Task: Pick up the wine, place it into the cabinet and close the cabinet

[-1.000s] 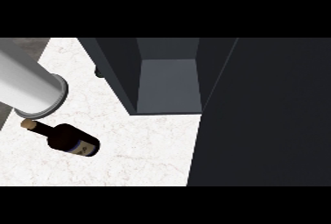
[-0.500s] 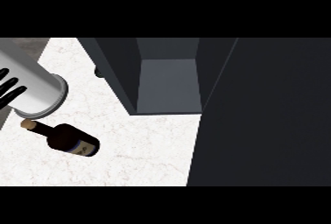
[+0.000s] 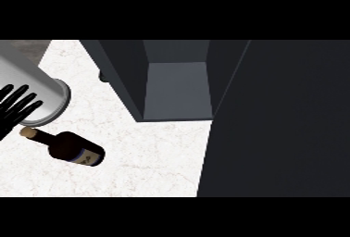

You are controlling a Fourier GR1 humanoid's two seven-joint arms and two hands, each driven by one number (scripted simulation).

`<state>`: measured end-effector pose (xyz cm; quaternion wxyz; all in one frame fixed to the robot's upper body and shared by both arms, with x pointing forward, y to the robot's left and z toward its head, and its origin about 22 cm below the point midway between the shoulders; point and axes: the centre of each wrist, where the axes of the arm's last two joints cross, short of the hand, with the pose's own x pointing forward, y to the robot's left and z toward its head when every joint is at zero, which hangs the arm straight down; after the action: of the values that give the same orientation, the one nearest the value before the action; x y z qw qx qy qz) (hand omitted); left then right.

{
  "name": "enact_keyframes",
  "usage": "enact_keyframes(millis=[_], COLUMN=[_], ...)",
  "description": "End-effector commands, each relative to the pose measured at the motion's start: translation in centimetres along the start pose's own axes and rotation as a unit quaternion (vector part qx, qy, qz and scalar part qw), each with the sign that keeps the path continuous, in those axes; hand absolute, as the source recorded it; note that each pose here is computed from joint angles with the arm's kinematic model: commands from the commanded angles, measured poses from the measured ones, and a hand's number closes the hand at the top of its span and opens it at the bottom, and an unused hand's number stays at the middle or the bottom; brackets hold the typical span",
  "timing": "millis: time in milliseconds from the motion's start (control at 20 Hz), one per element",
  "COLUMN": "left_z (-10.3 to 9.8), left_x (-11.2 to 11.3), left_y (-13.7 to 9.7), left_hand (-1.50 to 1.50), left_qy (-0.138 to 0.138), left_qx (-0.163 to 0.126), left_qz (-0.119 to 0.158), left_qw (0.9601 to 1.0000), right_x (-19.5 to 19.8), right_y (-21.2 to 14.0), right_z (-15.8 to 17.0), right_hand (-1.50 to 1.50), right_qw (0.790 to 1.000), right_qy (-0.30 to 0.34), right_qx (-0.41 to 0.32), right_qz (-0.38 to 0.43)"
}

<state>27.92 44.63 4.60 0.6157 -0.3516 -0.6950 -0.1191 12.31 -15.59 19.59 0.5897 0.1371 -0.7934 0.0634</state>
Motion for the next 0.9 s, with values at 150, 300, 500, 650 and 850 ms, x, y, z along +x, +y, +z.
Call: enact_keyframes(millis=[150, 300, 500, 650, 850], left_z=[1.2, 1.2, -0.1, 0.3, 0.7], left_x=[-3.1, -3.8, -4.7, -6.5, -6.3], left_y=[0.4, -0.1, 0.0, -0.3, 0.3], left_hand=[-1.50, -1.50, -1.50, -1.50, -1.50], left_qy=[0.029, 0.038, 0.044, 0.039, 0.039], left_qx=[-0.020, -0.025, -0.025, -0.024, 0.003], left_qz=[0.003, -0.006, -0.006, 0.010, 0.002], left_qw=[0.9994, 0.9990, 0.9987, 0.9989, 0.9992], right_x=[2.8, 3.6, 3.5, 2.5, 2.6], right_y=[-0.3, -0.6, -0.7, -0.4, 0.0], right_z=[2.9, 3.1, 2.9, 2.8, 2.1], right_hand=[-1.50, -1.50, -1.50, -1.50, -1.50], right_qw=[0.998, 0.999, 0.998, 0.999, 0.998], right_qy=[-0.048, -0.042, -0.051, -0.033, -0.053], right_qx=[-0.024, -0.012, -0.005, -0.002, -0.012], right_qz=[0.021, 0.020, 0.022, 0.029, 0.020])
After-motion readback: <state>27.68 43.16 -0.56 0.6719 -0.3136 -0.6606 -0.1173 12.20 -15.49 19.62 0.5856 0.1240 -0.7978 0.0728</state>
